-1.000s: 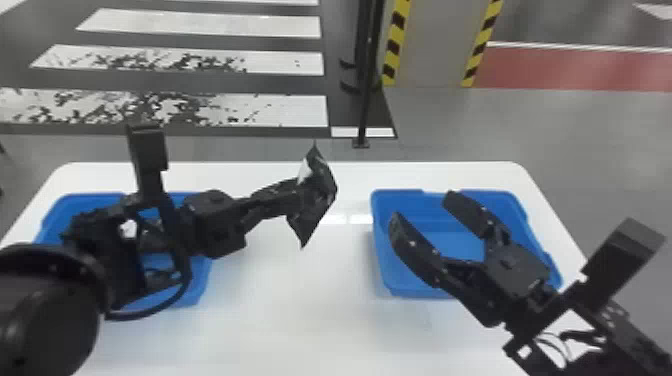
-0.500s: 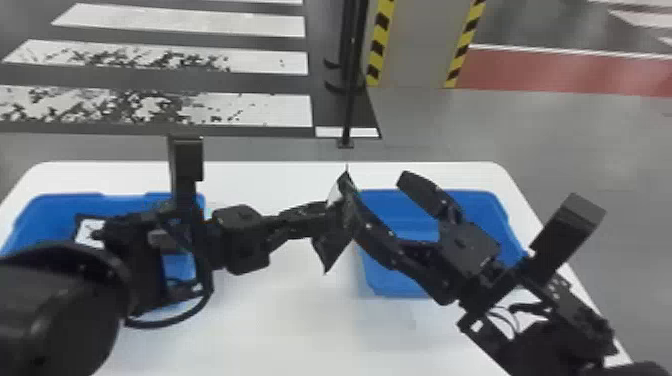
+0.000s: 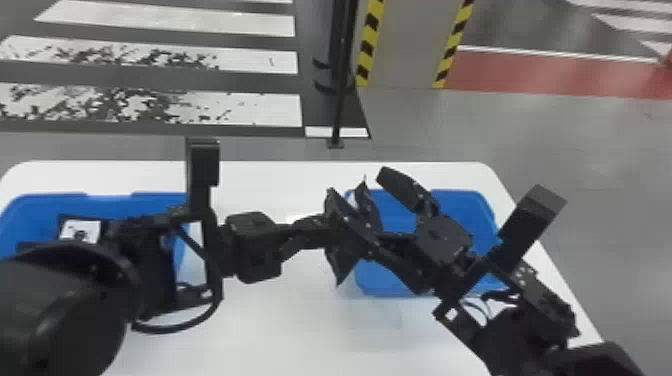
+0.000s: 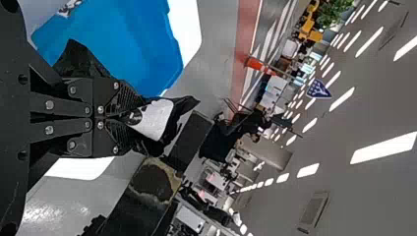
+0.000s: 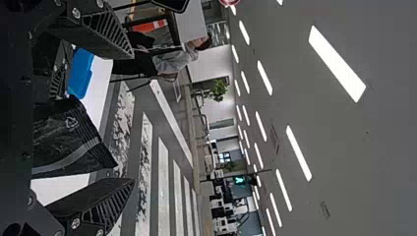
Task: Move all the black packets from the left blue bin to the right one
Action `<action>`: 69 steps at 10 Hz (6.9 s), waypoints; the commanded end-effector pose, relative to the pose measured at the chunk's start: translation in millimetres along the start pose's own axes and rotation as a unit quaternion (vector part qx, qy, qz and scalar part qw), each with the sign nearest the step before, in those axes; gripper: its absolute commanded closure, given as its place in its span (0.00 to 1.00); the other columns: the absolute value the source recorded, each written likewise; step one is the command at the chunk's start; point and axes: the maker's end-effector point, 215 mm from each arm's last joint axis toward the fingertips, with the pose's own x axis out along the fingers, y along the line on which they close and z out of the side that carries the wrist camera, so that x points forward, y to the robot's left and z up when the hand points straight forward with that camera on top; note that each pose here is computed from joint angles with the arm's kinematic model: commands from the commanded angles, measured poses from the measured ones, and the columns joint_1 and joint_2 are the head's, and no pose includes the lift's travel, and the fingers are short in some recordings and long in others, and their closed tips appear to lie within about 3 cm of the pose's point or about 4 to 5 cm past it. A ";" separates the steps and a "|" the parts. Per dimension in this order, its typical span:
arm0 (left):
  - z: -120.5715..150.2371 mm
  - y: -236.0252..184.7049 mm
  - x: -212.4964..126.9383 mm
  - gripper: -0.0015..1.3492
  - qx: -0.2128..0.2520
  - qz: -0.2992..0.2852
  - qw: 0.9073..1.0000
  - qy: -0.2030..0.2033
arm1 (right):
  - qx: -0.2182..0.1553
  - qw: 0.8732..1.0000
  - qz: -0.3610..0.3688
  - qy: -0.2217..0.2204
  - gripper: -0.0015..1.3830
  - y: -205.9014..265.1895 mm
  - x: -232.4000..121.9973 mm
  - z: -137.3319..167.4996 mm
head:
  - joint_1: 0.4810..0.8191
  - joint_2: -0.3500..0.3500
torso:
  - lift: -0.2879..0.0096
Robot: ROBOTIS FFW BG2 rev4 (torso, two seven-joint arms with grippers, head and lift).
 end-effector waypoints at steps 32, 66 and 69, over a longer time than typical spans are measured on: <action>4.8 142.6 -250.0 0.24 -0.001 0.323 0.945 -0.047 | -0.018 0.969 -0.242 0.043 0.23 -158.8 -128.0 -60.1 | 0.63 0.38 | 0.50; 1.1 131.6 -159.2 0.89 -0.081 0.188 0.979 -0.017 | 0.100 0.986 -0.131 0.016 0.30 -47.1 -97.4 -70.4 | 0.63 0.51 | 0.50; 15.0 97.2 -110.3 0.89 -0.071 0.125 0.990 -0.012 | 0.123 0.989 -0.085 0.002 0.30 -21.2 -69.0 -64.3 | 0.63 0.47 | 0.50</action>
